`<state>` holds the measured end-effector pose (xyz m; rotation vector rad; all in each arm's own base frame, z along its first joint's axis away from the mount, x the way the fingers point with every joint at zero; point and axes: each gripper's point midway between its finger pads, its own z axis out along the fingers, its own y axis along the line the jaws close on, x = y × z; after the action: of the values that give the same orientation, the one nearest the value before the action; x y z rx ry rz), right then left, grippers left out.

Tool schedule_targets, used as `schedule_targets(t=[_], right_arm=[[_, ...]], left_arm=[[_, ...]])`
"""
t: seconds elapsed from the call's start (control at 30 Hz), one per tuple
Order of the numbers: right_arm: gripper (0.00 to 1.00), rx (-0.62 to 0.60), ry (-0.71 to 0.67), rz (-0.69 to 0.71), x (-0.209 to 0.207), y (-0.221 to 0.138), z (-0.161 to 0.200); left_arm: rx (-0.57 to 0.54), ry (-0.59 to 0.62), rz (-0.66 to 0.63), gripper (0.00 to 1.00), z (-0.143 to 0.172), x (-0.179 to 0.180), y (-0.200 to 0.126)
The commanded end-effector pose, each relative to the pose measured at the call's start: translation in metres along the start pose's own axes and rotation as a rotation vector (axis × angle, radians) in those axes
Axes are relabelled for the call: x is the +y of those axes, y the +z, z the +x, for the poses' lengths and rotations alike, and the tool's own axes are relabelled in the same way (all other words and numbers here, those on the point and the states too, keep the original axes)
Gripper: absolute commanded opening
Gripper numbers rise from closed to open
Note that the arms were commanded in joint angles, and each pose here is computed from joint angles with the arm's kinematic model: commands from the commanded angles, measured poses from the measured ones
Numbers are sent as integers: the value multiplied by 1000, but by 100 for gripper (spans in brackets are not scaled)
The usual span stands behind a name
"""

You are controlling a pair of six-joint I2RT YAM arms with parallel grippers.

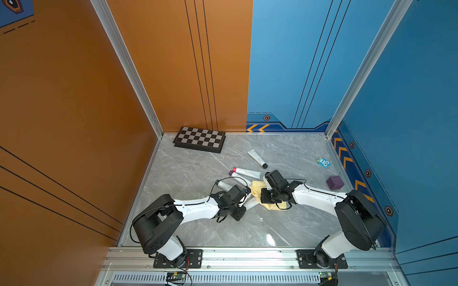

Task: Wipe the surface of the toothpaste tube
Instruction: Wipe the dirt from the toothpaste tube.

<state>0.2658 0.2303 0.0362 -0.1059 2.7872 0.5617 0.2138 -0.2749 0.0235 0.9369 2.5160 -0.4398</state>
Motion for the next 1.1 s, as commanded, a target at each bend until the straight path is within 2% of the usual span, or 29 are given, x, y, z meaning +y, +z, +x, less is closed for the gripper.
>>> schedule_targets(t=[0.0,0.3,0.53,0.73,0.87,1.07], right_arm=[[0,72,-23,77,-12,4,17],[0,113,-24,-152,51,15,23],[0,133,14,-288,81,18,21],[0,151,42,-251,69,31,20],[0,131,79,-137,32,32,11],[0,82,89,3,-11,17,-3]], left_arm=[[110,3,-16,29,29,3,10],[109,22,-15,29,29,0,9],[115,28,-22,29,30,0,11],[117,32,-20,28,30,-1,12],[118,34,-20,26,31,-1,12],[122,34,-22,24,31,0,13]])
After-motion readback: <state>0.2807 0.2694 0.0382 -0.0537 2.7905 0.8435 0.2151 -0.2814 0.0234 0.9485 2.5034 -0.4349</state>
